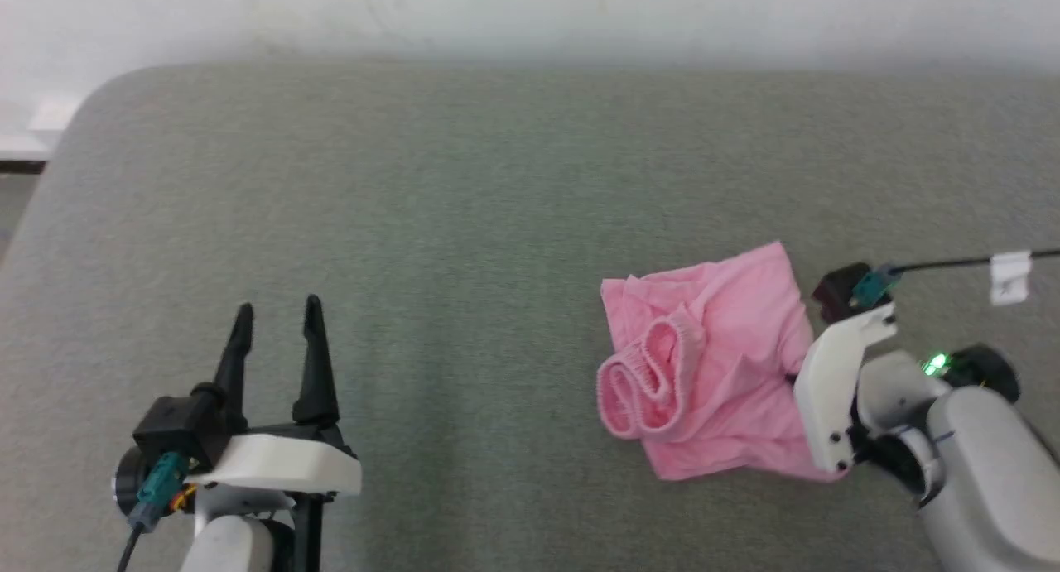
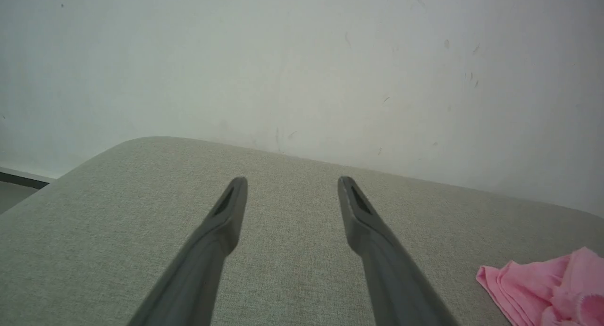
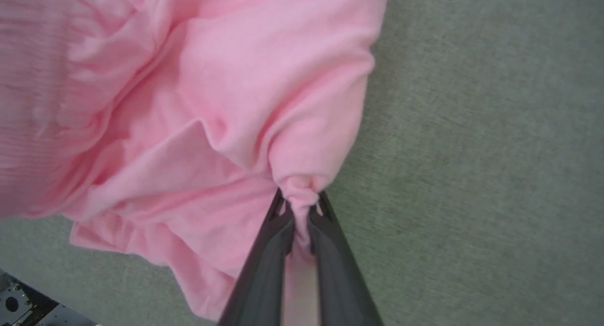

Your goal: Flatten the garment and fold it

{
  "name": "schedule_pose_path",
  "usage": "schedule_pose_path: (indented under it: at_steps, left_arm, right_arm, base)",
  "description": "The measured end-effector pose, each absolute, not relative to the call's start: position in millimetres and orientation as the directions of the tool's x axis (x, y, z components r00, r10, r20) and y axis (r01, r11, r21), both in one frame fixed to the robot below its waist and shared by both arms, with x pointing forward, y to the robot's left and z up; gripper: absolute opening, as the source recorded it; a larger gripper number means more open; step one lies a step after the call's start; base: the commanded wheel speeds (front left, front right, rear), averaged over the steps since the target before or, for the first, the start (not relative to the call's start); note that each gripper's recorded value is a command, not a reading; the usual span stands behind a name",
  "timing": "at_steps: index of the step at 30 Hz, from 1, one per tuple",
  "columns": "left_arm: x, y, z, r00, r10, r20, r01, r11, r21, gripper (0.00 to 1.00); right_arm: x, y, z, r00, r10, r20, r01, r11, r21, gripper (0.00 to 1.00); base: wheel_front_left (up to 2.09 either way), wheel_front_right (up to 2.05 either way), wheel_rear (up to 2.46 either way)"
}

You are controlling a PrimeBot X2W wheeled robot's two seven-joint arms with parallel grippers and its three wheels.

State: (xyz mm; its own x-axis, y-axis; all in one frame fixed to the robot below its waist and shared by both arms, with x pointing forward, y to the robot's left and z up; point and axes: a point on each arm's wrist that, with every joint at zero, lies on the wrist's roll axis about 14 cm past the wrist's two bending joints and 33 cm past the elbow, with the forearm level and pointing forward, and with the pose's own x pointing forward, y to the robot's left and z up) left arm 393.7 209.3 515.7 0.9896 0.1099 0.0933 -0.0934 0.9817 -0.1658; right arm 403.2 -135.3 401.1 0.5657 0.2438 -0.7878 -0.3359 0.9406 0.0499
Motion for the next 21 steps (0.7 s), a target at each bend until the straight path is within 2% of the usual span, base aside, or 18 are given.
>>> schedule_pose_path:
  at_steps: [8,13,21]
  left_arm:
    - [432,175,509,0.997,0.025,0.074,-0.018,0.995,-0.098,1.0]
    - [465,143,510,0.994,-0.065,0.089,0.072,0.994,-0.079,1.0]
    - [500,112,474,0.988,-0.153,0.011,0.153,0.986,-0.068,1.0]
  right_arm:
    - [420,-216,422,0.619,0.103,-0.778,-0.208,0.977,-0.036,0.0]
    - [418,-275,417,0.613,0.001,-0.79,-0.047,0.998,-0.035,0.0]
    - [423,-359,407,0.572,-0.19,-0.798,0.162,0.98,-0.117,0.0]
  base:
    - [0.0,0.0,0.0]
    - [0.0,0.0,0.0]
    - [0.0,0.0,0.0]
